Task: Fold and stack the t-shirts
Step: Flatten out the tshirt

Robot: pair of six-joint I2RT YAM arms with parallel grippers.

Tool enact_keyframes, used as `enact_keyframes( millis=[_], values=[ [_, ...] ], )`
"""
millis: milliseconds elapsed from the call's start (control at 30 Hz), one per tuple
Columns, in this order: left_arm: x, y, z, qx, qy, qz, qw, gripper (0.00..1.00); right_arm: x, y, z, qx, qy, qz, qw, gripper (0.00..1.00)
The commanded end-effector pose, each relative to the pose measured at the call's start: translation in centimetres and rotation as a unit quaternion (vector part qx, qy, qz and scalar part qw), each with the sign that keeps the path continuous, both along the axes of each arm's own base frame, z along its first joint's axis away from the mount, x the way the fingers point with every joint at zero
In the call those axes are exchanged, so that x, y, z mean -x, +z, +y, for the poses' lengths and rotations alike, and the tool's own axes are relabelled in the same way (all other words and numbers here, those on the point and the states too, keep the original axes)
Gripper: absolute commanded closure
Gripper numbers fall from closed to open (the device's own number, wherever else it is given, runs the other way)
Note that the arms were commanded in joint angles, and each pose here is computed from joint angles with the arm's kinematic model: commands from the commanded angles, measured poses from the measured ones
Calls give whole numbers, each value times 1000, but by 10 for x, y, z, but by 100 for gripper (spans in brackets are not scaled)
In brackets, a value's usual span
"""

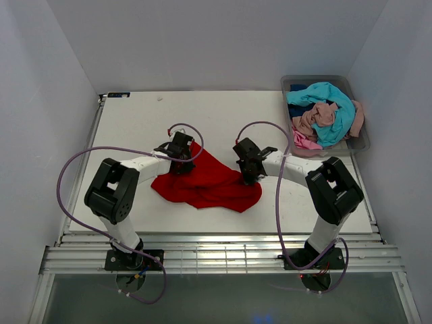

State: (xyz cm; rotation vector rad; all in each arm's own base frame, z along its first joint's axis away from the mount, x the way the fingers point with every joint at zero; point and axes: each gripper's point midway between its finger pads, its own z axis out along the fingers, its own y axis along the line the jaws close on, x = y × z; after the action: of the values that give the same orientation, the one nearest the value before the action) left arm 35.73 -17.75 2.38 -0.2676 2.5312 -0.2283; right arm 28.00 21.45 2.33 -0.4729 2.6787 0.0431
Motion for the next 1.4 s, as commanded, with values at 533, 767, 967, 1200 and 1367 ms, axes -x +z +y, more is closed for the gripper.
enact_keyframes(
  millis=[533, 767, 967, 1200, 1367],
  values=[
    [61, -2, 126, -67, 166, 43, 983, 100, -50, 62, -89, 27, -76, -59, 995, 92],
    [17, 59, 77, -13, 127, -28, 991, 100, -38, 43, -98, 44, -94, -33, 994, 92],
    [10, 51, 46, -3, 84, -20, 996, 100, -27, 62, -104, 33, -109, -51, 992, 92],
    [35, -10, 38, -10, 4, 35, 999, 100, -33, 74, -104, 40, -106, -55, 992, 92],
    [47, -20, 39, 0, 5, 43, 999, 100, -47, 93, -100, 34, -110, -73, 991, 92]
  ],
)
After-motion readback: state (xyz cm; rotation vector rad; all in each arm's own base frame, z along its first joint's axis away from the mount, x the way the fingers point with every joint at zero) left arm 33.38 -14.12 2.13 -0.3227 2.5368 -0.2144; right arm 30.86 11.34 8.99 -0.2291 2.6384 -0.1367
